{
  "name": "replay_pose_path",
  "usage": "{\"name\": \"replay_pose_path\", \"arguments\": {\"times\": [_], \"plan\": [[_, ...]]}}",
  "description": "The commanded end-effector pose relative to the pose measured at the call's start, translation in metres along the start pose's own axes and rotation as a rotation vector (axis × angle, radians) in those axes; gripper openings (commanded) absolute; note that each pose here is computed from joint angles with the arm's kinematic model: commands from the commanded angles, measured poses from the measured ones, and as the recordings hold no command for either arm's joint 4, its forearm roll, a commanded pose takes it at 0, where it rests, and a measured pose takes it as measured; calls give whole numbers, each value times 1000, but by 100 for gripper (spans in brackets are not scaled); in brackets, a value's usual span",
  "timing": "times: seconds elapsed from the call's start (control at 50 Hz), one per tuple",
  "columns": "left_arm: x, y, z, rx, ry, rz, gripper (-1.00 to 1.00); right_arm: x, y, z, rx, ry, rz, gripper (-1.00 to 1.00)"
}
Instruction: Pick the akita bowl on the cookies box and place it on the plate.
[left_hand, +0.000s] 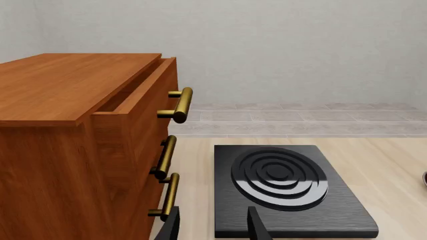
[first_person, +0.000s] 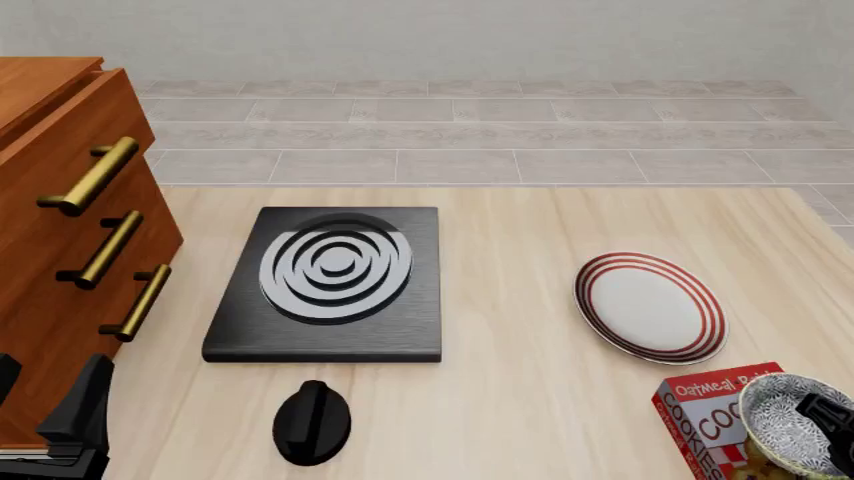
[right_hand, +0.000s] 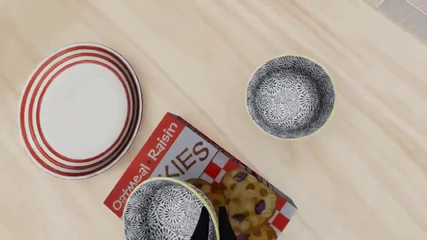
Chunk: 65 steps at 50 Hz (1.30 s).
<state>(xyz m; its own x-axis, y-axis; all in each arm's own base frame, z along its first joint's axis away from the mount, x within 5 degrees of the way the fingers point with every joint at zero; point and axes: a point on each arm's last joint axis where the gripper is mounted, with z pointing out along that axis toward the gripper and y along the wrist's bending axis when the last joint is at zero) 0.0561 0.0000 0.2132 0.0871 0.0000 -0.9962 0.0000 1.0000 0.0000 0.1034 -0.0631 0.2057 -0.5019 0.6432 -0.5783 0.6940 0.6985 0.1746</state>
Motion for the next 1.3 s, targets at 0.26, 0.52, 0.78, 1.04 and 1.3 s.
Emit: {"name": "replay_pose_path", "arguments": {"times": [0.26, 0.52, 0.78, 1.04, 1.3], "plan": [[0, 0, 0, 0, 0, 0, 100, -7, 24, -38, -163, -80, 16, -100], [0, 0, 0, 0, 0, 0, 100, -12, 41, -31, -259, -99, 60, -100], [0, 0, 0, 0, 0, 0, 100, -31, 69, -4, -327, -115, 86, -100], [0, 0, 0, 0, 0, 0, 100, -52, 98, 16, -367, -112, 99, -100], [0, 0, 0, 0, 0, 0, 100, -57, 118, 27, -409, -100, 121, -100]]}}
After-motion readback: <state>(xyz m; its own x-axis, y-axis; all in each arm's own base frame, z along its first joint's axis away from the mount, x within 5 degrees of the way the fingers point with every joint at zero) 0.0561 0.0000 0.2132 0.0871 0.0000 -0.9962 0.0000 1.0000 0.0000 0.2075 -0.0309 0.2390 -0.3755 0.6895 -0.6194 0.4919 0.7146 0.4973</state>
